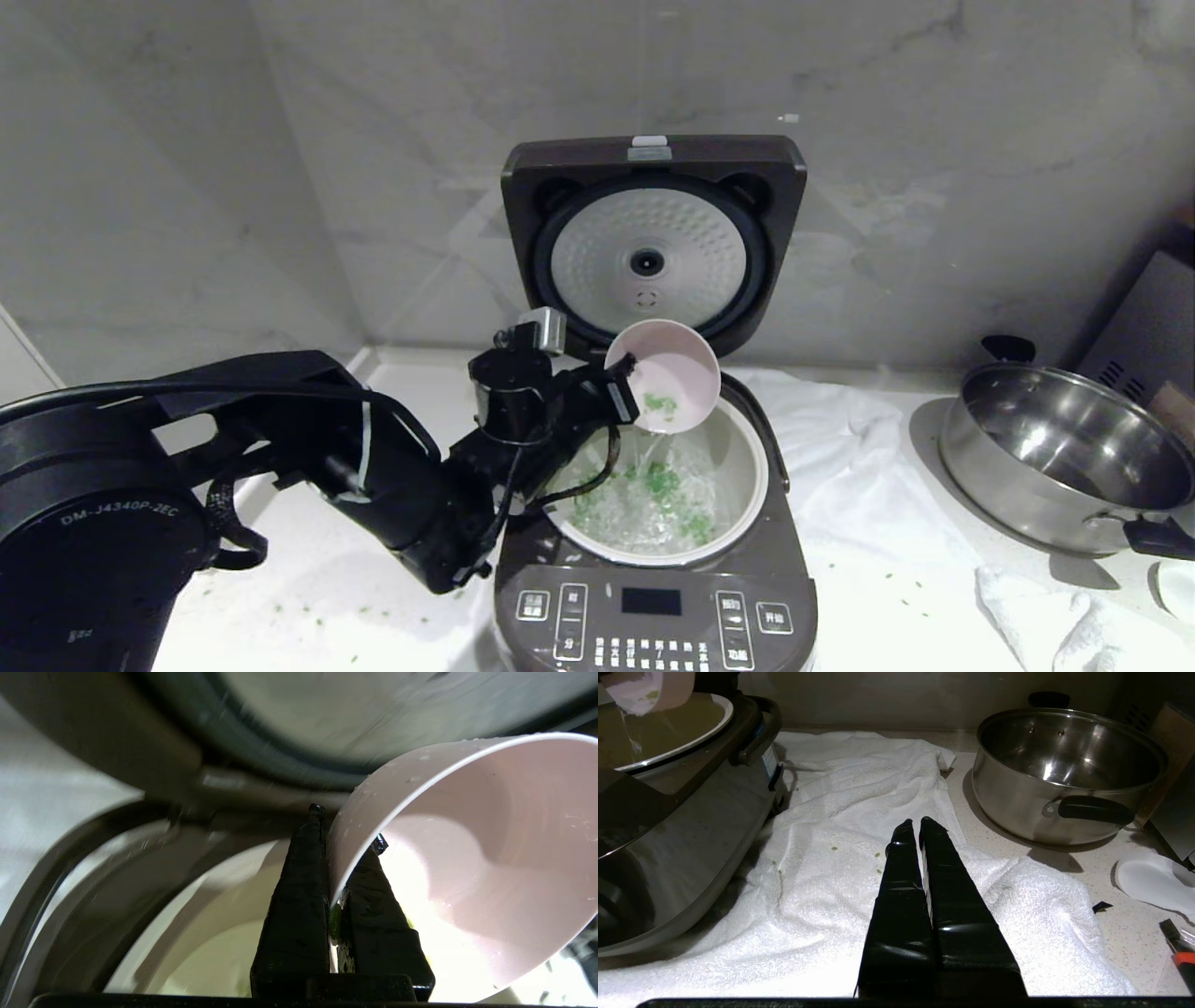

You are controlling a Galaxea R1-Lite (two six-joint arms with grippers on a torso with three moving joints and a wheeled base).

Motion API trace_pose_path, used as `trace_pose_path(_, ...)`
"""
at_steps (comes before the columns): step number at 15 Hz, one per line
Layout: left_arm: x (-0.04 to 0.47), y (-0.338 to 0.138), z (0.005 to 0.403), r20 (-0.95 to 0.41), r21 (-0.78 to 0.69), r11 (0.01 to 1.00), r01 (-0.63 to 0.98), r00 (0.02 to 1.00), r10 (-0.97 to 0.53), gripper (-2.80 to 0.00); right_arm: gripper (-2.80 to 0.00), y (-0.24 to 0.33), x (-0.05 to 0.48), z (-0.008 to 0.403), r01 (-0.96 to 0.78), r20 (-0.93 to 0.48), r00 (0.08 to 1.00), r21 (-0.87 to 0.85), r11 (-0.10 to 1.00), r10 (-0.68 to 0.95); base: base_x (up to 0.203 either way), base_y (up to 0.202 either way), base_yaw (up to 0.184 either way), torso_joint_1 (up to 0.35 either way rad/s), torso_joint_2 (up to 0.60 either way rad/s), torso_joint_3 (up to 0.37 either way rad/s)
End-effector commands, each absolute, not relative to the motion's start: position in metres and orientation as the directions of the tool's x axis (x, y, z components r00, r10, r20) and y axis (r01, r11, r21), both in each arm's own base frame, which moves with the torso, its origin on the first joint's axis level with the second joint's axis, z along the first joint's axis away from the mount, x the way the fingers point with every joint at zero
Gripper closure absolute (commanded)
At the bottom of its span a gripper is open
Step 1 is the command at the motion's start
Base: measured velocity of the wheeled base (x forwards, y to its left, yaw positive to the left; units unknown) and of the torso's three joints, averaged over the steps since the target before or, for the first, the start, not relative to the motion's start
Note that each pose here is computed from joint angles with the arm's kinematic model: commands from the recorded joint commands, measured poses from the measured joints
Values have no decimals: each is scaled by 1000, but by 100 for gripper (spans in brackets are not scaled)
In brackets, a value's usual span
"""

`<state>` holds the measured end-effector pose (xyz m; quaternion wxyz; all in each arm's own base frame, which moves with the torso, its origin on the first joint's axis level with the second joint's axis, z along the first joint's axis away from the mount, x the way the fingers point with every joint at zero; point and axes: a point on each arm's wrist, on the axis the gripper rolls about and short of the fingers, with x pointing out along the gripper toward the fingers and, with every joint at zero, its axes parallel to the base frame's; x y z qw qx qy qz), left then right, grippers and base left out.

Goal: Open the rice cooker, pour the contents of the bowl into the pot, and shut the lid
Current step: Pour the water from the bowl into the rice cooker

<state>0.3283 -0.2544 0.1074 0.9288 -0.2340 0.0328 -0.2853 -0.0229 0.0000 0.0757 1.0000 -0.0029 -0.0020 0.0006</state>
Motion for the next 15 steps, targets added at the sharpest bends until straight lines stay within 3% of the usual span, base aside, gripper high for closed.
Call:
trace_pose_path(1,325,-258,94,135,-426,722,545,827,-545,0,0,0,-23,75,-2,3,1000,-6,1000,2,0,0,0,0,0,0)
trace_pose_path(3,323,-261,95,204,-407,709,575,814,-544,0,0,0,-23,75,-2,3,1000,-6,1000,2,0,0,0,0,0,0)
trace_pose_path(7,322,-261,75,145,-397,728,559,822,-551,0,0,0,-23,75,-2,3,1000,-6,1000,2,0,0,0,0,0,0)
trace_pose_path(15,321,-260,76,144,-401,727,557,823,-550,0,0,0,-23,75,-2,3,1000,-6,1000,2,0,0,0,0,0,0)
